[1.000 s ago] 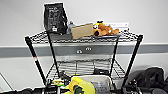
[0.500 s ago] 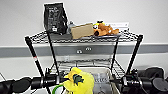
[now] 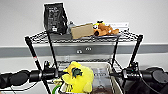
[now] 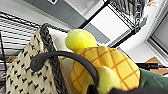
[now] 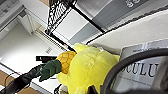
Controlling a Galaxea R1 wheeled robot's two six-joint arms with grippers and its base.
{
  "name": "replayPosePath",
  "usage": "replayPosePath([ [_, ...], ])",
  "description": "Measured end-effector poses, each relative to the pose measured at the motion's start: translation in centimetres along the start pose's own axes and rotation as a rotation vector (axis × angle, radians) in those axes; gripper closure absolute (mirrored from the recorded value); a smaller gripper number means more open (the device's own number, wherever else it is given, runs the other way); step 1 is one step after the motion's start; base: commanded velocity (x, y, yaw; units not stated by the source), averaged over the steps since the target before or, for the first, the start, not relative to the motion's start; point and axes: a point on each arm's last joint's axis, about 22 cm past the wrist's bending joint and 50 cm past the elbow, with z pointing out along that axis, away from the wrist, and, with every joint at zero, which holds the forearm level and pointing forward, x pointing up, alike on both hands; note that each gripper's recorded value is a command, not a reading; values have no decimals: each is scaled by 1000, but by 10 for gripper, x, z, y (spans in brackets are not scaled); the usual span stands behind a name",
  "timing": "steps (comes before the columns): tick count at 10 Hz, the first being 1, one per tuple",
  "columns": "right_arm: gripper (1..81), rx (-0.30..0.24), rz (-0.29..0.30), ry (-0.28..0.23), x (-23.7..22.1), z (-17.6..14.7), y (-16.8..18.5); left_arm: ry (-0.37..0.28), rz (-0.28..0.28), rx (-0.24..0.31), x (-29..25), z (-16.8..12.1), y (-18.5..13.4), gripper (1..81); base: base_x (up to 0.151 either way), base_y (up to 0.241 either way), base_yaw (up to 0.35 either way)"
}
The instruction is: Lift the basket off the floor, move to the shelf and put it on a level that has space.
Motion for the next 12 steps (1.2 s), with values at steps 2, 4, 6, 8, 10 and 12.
replayPosePath([
  [2, 811, -18, 5, 4, 9, 7, 14, 14, -9, 28, 12, 4, -17, 811, 0, 0, 0],
  [4, 811, -46, -2, 24, 28, 19, 36, 44, -13, 46, 31, 13, -35, 811, 0, 0, 0],
  [6, 811, -83, -11, 46, 49, 31, 62, 91, -12, 66, 54, 21, -54, 811, 0, 0, 0],
  [8, 811, -123, -52, 47, 75, 38, 78, 128, -10, 86, 75, 31, -72, 811, 0, 0, 0],
  [10, 811, -169, -97, 57, 99, 40, 96, 157, 14, 92, 94, 48, -82, 811, 0, 0, 0],
  [12, 811, -204, -130, 57, 116, 47, 111, 176, 45, 111, 117, 56, -89, 811, 0, 0, 0],
])
